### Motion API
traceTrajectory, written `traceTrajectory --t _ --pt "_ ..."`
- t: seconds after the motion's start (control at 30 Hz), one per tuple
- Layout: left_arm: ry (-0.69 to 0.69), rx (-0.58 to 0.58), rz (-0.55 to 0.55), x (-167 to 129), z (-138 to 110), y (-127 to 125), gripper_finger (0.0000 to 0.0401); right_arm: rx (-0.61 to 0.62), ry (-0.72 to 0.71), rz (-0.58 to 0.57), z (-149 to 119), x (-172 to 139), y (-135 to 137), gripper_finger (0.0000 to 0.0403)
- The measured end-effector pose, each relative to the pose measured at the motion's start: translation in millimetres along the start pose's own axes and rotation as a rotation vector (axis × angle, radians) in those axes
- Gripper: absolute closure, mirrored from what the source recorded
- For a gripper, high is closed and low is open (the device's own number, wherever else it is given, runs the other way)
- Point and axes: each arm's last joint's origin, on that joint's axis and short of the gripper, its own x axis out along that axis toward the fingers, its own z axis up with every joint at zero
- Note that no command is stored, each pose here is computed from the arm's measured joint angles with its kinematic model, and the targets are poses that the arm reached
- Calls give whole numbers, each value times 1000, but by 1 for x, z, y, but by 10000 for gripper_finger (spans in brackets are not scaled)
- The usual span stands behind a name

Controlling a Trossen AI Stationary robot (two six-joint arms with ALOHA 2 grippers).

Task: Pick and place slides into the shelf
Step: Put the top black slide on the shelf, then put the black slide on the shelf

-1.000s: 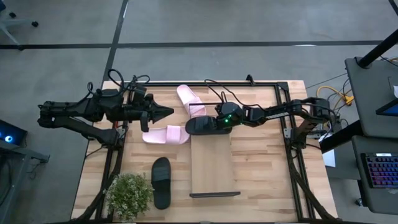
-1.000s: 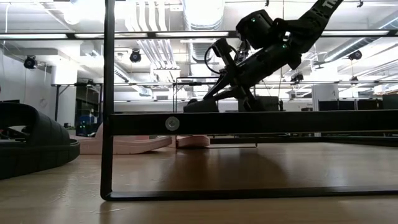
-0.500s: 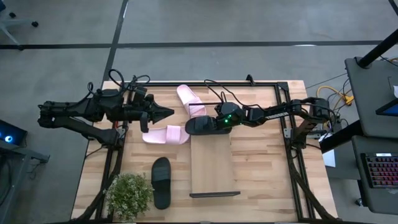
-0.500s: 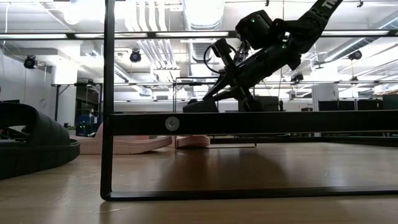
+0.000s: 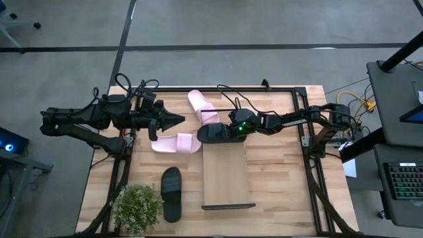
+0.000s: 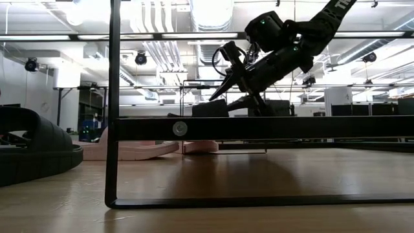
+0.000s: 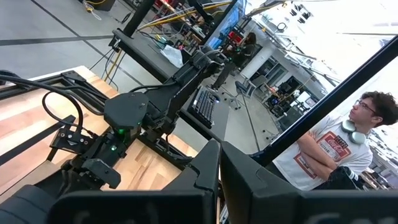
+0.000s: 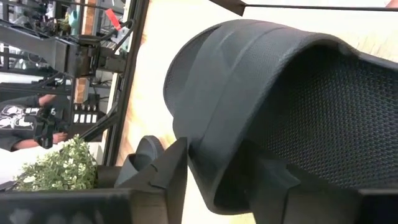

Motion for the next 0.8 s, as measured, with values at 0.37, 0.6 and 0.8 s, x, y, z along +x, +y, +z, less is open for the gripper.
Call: traceTrajectory --t 0.37,0.6,0.8 --pt "3 0 -3 0 0 0 401 -5 18 12 0 -2 2 248" --pt "4 2 -1 0 -1 1 401 -4 11 26 3 -9 5 248" --pt "4 2 -1 0 -1 1 401 0 17 9 3 -11 4 246"
